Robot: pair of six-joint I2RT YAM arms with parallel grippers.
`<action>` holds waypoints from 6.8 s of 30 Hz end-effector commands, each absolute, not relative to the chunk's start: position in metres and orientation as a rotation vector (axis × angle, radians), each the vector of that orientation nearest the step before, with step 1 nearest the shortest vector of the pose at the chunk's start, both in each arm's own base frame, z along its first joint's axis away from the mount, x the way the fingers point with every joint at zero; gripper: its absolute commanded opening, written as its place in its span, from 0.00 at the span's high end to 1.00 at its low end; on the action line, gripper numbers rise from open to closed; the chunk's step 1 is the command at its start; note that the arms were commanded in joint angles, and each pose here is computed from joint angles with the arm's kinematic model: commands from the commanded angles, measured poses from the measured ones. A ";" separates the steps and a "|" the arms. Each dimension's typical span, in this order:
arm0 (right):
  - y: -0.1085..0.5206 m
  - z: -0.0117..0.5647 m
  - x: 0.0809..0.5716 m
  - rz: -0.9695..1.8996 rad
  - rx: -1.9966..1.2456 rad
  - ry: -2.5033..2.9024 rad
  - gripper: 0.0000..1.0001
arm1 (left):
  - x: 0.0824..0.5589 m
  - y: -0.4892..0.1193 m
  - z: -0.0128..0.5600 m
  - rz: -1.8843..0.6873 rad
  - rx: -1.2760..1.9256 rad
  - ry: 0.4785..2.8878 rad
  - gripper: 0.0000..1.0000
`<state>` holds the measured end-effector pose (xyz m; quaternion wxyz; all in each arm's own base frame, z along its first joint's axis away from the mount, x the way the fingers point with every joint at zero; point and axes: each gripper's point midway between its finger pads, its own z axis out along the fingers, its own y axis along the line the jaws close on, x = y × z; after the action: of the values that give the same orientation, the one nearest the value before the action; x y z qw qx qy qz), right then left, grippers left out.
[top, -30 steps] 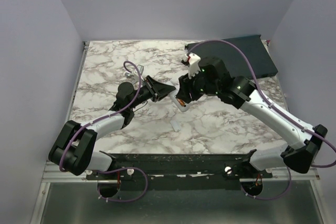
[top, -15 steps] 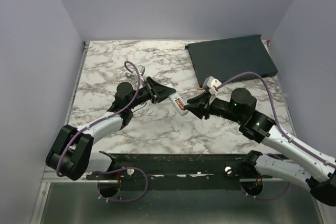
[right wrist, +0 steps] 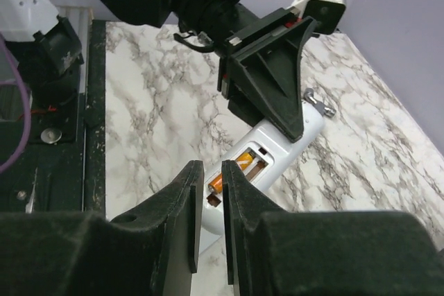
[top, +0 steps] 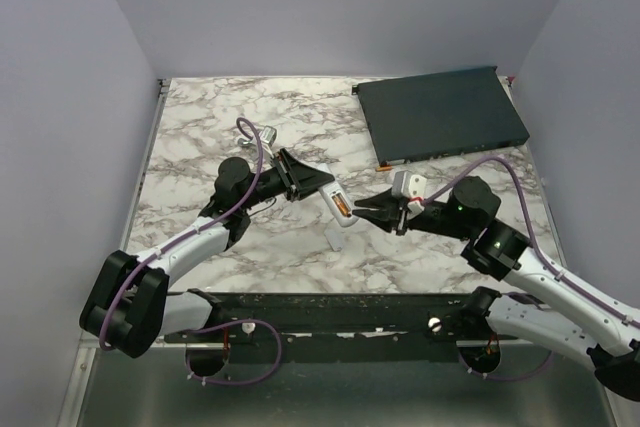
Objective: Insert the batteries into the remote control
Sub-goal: Load the battery into the remote control.
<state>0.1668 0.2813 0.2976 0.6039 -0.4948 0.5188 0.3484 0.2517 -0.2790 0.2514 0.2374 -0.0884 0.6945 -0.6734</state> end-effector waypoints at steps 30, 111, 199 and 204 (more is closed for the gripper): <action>0.292 0.267 0.168 0.735 -1.373 1.158 0.84 | 0.241 -0.278 0.267 -1.891 -0.179 1.845 1.00; 0.303 0.258 0.204 0.657 -1.278 1.238 0.90 | 0.240 -0.280 0.272 -1.910 -0.162 1.835 1.00; 0.294 0.278 0.196 1.395 -0.346 1.663 0.22 | 0.225 -0.273 0.304 -1.829 0.063 1.696 1.00; 0.297 0.270 0.200 1.377 -0.356 1.690 0.27 | 0.226 -0.274 0.303 -1.830 0.061 1.699 1.00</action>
<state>0.2006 0.2935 0.2710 0.4544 -0.1368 0.6868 0.5505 0.2333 -0.2736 0.2916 0.3078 0.0022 0.6615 -0.6839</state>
